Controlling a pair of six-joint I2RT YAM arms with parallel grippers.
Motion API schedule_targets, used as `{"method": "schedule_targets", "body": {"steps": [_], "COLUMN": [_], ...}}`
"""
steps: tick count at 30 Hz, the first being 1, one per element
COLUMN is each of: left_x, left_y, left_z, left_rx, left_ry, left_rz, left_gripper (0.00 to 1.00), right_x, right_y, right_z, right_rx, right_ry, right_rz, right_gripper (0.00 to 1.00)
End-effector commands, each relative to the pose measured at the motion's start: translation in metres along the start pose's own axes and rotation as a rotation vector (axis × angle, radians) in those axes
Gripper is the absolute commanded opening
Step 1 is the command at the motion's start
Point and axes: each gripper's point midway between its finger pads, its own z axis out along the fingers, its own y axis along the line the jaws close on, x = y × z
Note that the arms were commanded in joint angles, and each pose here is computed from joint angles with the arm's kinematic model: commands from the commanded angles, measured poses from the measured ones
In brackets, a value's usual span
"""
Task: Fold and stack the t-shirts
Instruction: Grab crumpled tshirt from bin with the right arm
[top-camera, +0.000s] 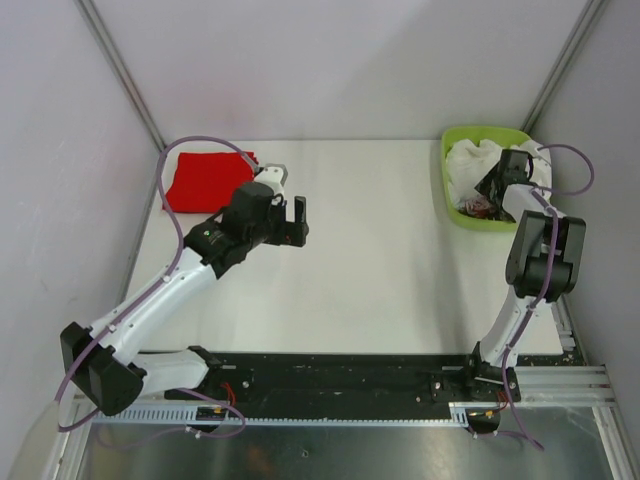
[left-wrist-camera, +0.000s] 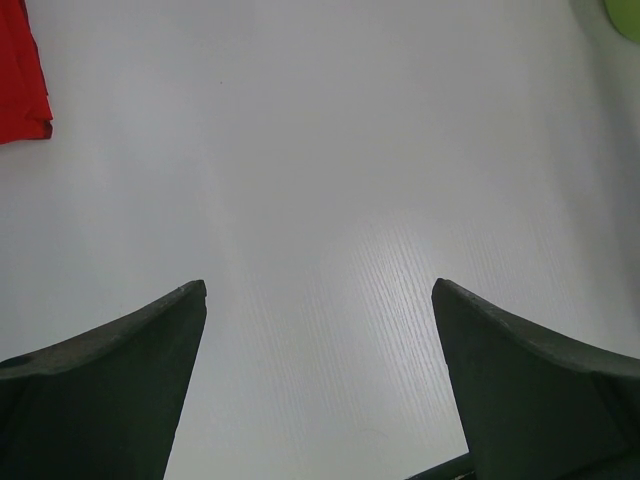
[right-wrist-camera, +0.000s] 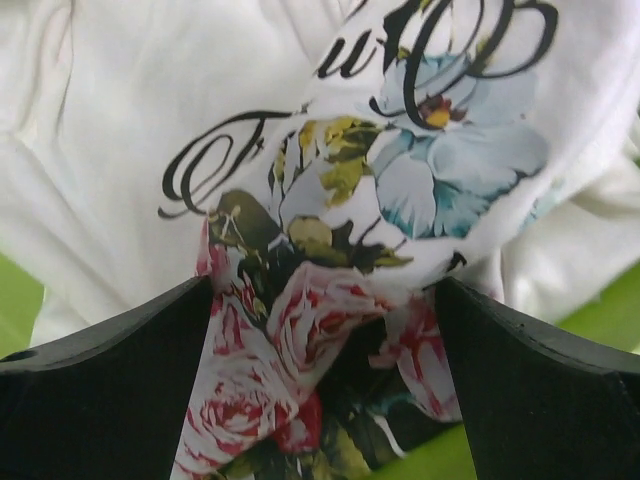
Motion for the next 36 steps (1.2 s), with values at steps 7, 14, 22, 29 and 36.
{"method": "schedule_targets", "body": {"steps": [7, 14, 22, 29, 36], "left_x": [-0.014, -0.015, -0.020, -0.023, -0.025], "left_y": [-0.005, -0.002, 0.001, 0.001, 0.004], "left_z": [0.004, 0.002, -0.004, -0.007, -0.010], "left_rx": [0.020, 0.012, 0.001, -0.002, -0.013], "left_ry": [-0.030, -0.039, -0.061, -0.075, -0.088], "left_rz": [0.013, 0.009, 0.006, -0.003, -0.006], "left_gripper": [0.99, 0.99, 0.99, 1.00, 0.99], "right_x": [-0.023, -0.040, -0.106, -0.182, -0.239], "right_y": [0.019, 0.029, 0.047, 0.076, 0.095], "right_z": [0.031, 0.021, -0.032, -0.122, -0.231], "right_rx": [-0.002, -0.028, -0.079, -0.166, -0.306], "right_ry": [-0.029, -0.046, -0.167, -0.359, -0.537], "right_rz": [0.013, 0.017, 0.045, 0.057, 0.091], "right_gripper": [0.89, 0.21, 0.00, 0.00, 0.00]}}
